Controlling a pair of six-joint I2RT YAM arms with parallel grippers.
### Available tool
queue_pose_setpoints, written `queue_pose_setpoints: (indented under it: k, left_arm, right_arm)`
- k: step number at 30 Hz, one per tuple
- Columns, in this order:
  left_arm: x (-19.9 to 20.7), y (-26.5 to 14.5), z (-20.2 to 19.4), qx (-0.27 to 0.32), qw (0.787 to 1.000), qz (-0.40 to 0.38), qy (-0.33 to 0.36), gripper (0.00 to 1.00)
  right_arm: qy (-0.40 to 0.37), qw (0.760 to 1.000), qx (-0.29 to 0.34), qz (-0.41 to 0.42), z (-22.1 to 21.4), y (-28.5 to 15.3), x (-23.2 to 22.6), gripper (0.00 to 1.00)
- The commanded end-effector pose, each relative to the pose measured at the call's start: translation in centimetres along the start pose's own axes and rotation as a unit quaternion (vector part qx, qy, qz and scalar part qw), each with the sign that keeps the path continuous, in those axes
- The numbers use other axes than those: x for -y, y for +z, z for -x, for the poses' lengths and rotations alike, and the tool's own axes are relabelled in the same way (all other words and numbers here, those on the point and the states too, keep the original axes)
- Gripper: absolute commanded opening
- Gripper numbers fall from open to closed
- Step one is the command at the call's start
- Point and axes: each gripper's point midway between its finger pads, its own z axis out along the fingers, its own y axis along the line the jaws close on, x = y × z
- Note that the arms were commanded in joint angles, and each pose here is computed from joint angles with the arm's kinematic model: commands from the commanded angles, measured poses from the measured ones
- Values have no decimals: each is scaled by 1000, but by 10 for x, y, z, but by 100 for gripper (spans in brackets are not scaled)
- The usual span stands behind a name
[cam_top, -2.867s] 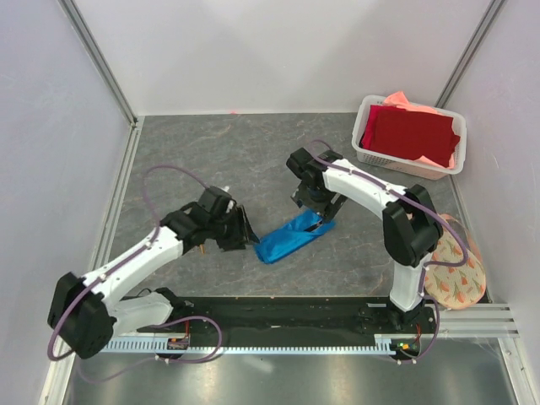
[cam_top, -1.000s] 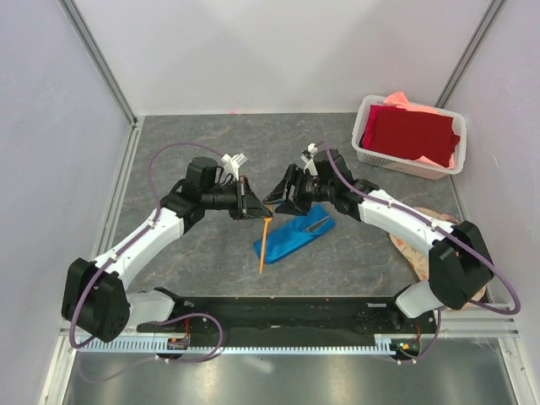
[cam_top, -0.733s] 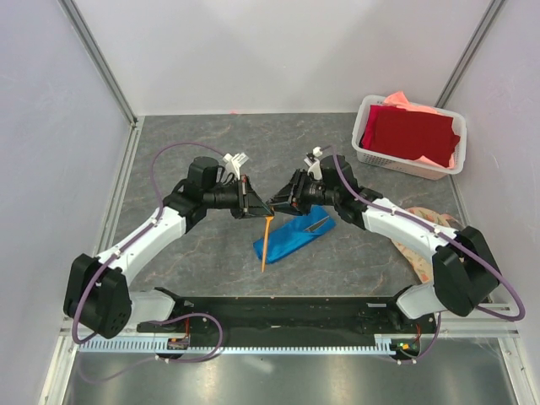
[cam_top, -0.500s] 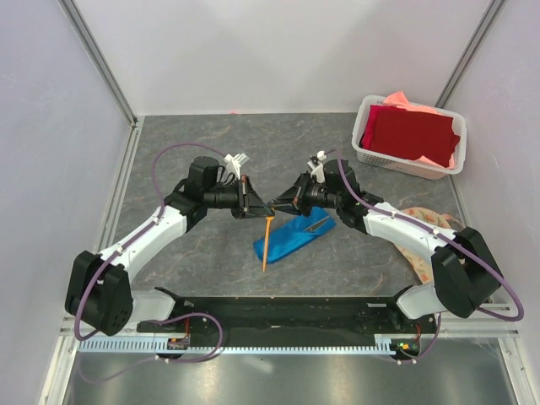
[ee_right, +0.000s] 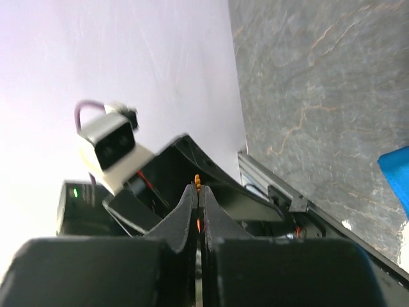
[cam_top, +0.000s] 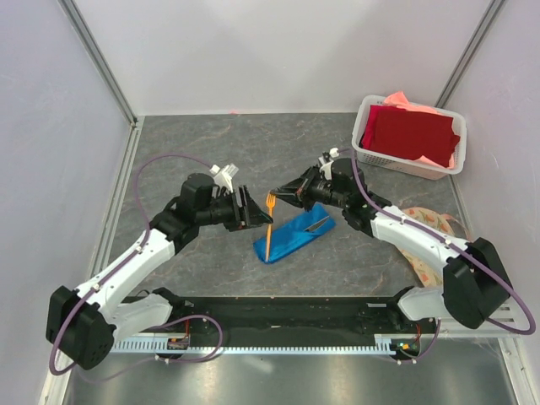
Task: Fold the napkin into a case and place the utensils inside
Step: Pass from the left arm to the right, then pass from the right arm to the left, then pass from the left arm to the right
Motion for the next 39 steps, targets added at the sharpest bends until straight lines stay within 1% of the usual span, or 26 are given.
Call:
queue_pose_setpoints:
  k: [1, 2, 3, 4, 5, 6, 7, 8, 9, 10, 11, 13, 14, 15, 16, 17, 19, 20, 21, 23, 24, 26, 30, 32, 36, 39]
  left_arm:
    - [3, 14, -10, 0, 1000, 28, -1, 66]
    - [7, 17, -11, -3, 1000, 26, 2, 67]
    - [10, 21, -16, -14, 1000, 21, 2, 64]
    - [12, 25, -20, -26, 1000, 16, 1, 58]
    - [13, 26, -24, -36, 999, 12, -1, 30]
    - [14, 27, -27, -44, 999, 8, -4, 21]
    - [21, 27, -31, -59, 998, -13, -3, 15]
    - [23, 25, -29, -66, 997, -26, -6, 9]
    - [26, 24, -29, -75, 996, -38, -12, 8]
    - [37, 17, -35, -107, 991, -77, -19, 7]
    - [43, 17, -24, -101, 989, -102, -28, 6]
    - [55, 10, -24, -126, 981, -142, -37, 6]
    - [66, 9, -16, -120, 977, -169, -41, 6]
    - [72, 8, -15, -129, 973, -186, -45, 6]
    - [80, 3, -17, -150, 965, -209, -45, 6]
    - [86, 1, -16, -158, 961, -219, -58, 6]
    - [96, -1, -12, -166, 953, -247, -48, 6]
    - [100, -2, -11, -171, 951, -251, -58, 6]
    - [104, -3, -7, -166, 949, -262, -50, 6]
    - [109, -6, -6, -169, 946, -271, -62, 6]
    - [113, -8, -4, -167, 943, -282, -54, 6]
    - [116, -9, -4, -170, 941, -285, -67, 6]
    - [121, -15, -3, -168, 938, -297, -67, 6]
    - [120, -16, -5, -169, 938, -296, -71, 6]
    - [118, -17, -9, -169, 937, -297, -77, 6]
    - [119, -18, -8, -167, 936, -300, -77, 6]
  right_arm:
    - [28, 998, 63, -15, 22, -9, -10, 0]
    - [27, 997, 70, -20, 24, -11, -9, 0]
    - [27, 996, 77, -24, 28, -12, -10, 0]
    - [25, 996, 85, -28, 31, -14, -9, 0]
    - [18, 995, 91, -26, 35, -15, -13, 0]
    - [5, 995, 93, -30, 38, -17, -14, 0]
    - [-52, 993, 89, -54, 40, -17, -5, 2]
    - [-94, 989, 98, -59, 54, -23, -18, 12]
    - [-124, 985, 84, -88, 55, -28, -7, 25]
    - [-163, 983, 48, -76, 48, -33, -8, 43]
    - [-204, 975, 39, -73, 57, -41, -2, 51]
    - [-260, 964, 30, -45, 50, -56, -11, 64]
    - [-294, 955, 9, -33, 41, -60, -9, 67]
    - [-308, 951, 6, -13, 36, -63, -15, 70]
    - [-316, 949, -1, 12, 27, -70, -22, 72]
    - [-307, 951, -30, 24, 13, -71, -10, 72]
    - [-298, 951, -40, 77, 2, -73, -26, 70]
    - [-290, 952, -50, 85, -6, -72, -20, 69]
    - [-283, 950, -45, 120, -10, -74, -35, 68]
    - [-265, 954, -46, 133, -13, -73, -32, 62]
    - [-266, 951, -44, 151, -14, -74, -39, 61]
    - [-256, 953, -42, 154, -15, -75, -40, 59]
    - [-255, 951, -36, 173, -16, -77, -48, 57]
    - [-238, 953, -37, 186, -18, -79, -50, 55]
    - [-227, 950, -34, 210, -20, -81, -58, 45]
    - [-223, 950, -38, 214, -24, -80, -59, 41]
